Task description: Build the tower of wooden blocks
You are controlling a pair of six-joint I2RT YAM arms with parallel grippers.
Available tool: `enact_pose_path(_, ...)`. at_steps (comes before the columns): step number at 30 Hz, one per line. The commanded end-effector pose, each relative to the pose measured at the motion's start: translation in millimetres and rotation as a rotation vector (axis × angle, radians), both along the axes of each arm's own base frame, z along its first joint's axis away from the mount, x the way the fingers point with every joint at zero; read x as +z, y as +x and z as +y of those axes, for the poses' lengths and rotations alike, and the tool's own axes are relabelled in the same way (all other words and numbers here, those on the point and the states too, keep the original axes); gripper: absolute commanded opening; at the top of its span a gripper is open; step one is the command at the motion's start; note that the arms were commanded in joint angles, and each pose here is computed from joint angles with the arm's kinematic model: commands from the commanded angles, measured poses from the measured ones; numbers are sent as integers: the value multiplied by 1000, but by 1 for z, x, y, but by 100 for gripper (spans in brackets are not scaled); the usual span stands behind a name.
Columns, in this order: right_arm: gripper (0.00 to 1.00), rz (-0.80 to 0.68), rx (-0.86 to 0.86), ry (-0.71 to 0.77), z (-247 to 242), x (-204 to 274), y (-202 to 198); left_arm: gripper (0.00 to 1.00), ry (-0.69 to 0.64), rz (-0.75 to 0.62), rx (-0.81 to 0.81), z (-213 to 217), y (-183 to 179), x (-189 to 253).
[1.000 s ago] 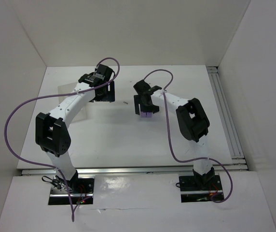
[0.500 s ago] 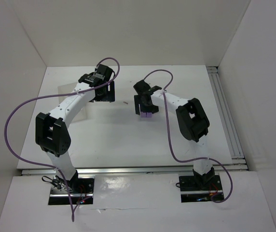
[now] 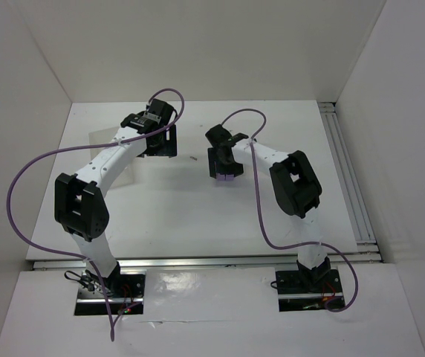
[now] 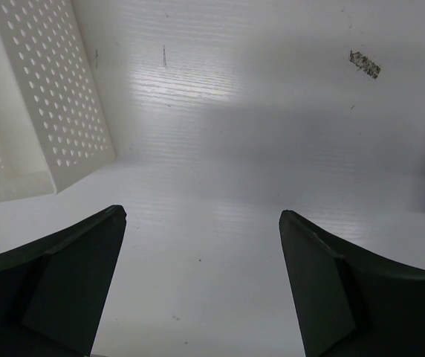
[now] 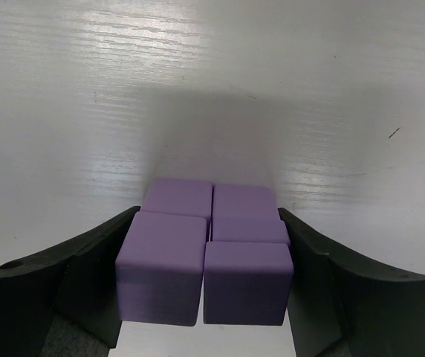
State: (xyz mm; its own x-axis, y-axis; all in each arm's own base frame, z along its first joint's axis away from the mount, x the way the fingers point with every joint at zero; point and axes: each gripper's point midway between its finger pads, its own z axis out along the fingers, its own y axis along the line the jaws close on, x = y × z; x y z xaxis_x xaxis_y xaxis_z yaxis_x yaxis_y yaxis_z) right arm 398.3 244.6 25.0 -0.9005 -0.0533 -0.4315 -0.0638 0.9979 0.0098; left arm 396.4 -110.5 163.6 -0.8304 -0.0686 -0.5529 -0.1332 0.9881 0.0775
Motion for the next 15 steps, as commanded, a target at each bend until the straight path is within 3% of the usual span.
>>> enact_pose_path(1, 77, -20, -15, 4, 0, 1, 6, 97, 13, -7, 3, 3, 2, 0)
enact_pose_path(15, 69, -17, -18, -8, -2, -1, 7, 97, 18, -6, -5, 3, 2, 0)
